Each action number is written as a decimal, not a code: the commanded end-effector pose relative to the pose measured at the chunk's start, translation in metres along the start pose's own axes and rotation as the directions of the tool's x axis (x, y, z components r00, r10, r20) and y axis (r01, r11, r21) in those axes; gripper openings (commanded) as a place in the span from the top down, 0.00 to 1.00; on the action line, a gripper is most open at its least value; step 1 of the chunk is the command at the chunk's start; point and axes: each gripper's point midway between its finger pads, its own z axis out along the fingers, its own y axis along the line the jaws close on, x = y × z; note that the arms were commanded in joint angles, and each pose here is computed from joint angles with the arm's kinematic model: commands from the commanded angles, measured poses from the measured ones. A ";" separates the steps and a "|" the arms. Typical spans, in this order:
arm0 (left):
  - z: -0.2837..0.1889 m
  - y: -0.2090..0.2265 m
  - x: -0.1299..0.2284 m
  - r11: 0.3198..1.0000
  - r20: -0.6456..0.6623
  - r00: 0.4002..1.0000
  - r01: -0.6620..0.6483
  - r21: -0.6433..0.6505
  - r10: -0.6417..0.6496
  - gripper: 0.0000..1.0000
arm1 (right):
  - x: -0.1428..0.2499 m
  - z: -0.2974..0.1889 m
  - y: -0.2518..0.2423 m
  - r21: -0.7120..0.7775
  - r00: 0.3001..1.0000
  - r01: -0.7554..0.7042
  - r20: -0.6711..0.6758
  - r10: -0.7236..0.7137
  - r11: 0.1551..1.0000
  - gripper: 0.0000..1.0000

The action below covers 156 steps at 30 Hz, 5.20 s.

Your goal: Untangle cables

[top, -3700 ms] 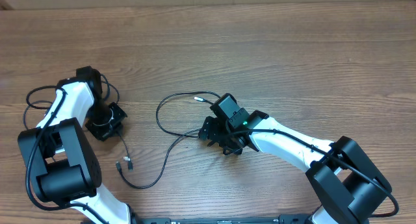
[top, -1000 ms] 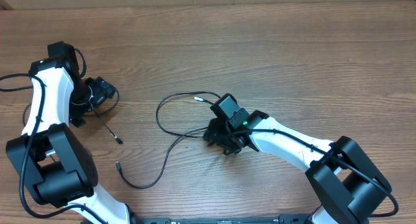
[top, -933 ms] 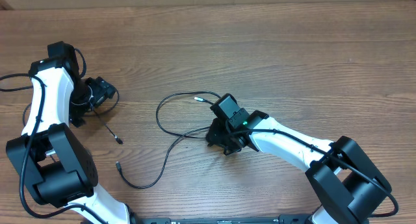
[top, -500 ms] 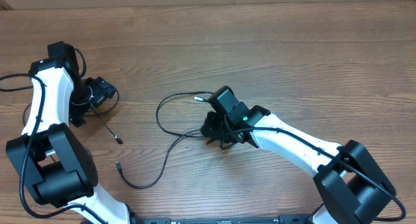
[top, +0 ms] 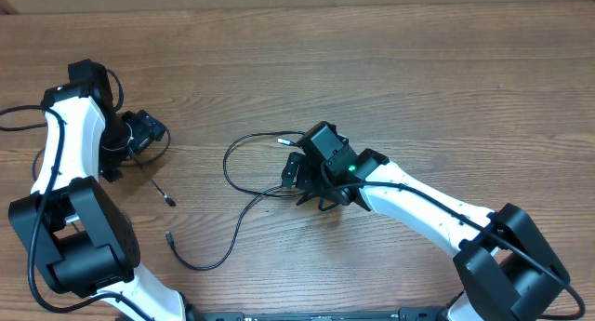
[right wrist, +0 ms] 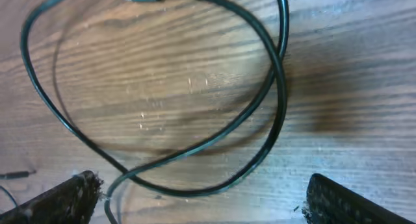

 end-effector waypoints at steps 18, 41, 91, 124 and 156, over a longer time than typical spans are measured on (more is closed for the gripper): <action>-0.005 -0.014 -0.015 0.997 0.050 0.997 0.048 0.061 -0.051 0.01 | -0.008 0.002 -0.010 0.040 0.998 -0.022 0.058 0.020 0.999 0.00; -0.010 0.075 -0.038 0.996 0.036 0.999 -0.010 -0.093 0.013 0.23 | -0.009 0.002 -0.008 0.033 0.998 -0.003 0.062 0.001 0.999 0.00; 0.037 0.062 -0.017 0.932 -0.081 0.996 0.050 0.358 -0.022 0.65 | 0.002 0.003 0.006 -0.035 1.000 0.003 -0.003 -0.003 0.999 0.34; 0.036 0.010 0.000 0.907 -0.035 0.981 -0.163 0.388 0.192 0.69 | 0.000 0.003 0.006 -0.035 1.000 0.026 0.011 -0.026 0.999 0.16; 0.034 0.129 -0.011 0.945 0.039 0.989 0.147 -0.293 -0.142 0.31 | 0.001 0.003 0.004 -0.028 1.000 0.029 0.007 -0.029 0.999 0.16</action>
